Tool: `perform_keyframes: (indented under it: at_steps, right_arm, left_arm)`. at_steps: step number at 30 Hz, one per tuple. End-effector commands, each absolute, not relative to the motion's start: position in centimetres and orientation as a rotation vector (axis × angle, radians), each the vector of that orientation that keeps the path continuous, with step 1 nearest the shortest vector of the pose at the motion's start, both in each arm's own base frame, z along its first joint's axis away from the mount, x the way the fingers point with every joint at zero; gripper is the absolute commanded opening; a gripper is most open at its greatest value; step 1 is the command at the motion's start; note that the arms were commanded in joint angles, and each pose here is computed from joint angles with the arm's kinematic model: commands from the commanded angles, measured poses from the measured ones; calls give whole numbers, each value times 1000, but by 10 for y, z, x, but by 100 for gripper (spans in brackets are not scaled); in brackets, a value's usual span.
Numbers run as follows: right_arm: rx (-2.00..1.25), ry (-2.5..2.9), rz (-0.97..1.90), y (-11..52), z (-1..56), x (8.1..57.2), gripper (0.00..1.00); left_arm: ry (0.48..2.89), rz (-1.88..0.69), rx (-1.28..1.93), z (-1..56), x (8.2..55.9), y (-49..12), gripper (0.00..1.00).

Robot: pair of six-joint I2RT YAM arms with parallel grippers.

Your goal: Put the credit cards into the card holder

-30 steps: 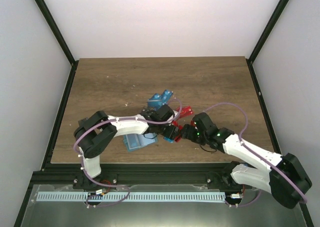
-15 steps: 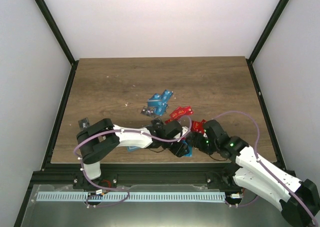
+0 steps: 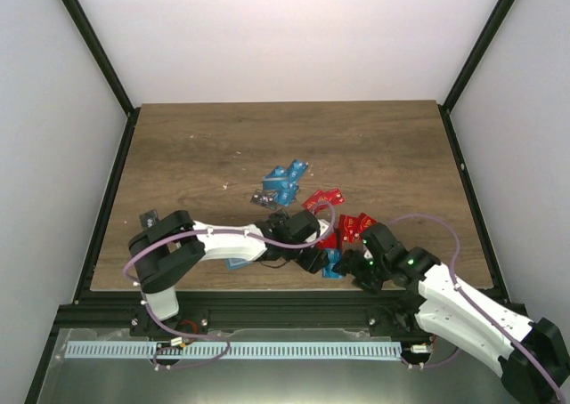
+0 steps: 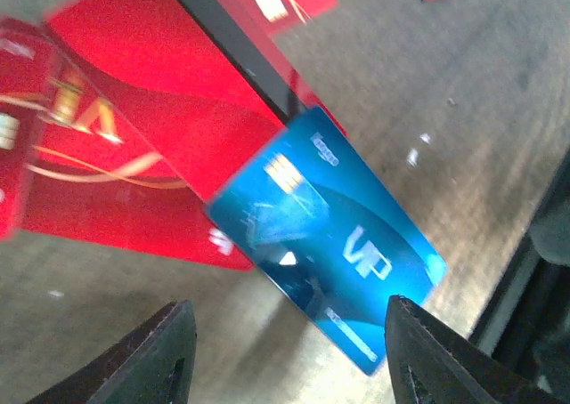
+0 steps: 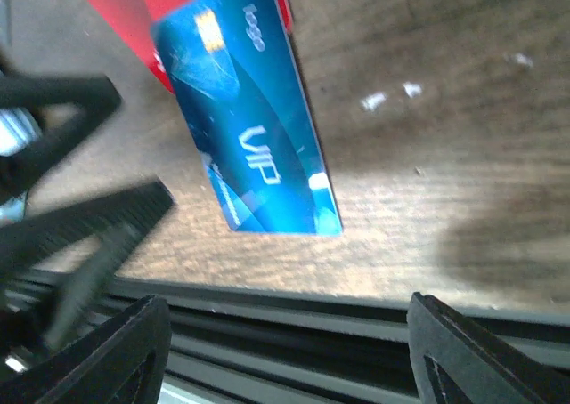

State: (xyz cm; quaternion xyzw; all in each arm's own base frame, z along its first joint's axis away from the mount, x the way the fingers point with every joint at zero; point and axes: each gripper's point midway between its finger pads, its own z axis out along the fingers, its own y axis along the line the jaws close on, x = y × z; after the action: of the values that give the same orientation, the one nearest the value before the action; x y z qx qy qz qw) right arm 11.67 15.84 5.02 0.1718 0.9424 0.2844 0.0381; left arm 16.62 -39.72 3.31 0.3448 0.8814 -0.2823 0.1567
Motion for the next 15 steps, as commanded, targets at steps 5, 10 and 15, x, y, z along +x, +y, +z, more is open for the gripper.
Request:
perform_keyframes:
  at_steps: [5, 10, 15]
  right_arm:
    - [516, 3005, 884, 149, 52, 84, 76]
    - [482, 3021, 938, 153, 47, 77, 78]
    - [501, 3002, 899, 148, 47, 80, 82]
  left_arm:
    - [2393, -778, 957, 50, 218, -423, 60]
    - [2402, -683, 908, 39, 255, -430, 67]
    - [2486, -706, 872, 7, 277, -428, 75]
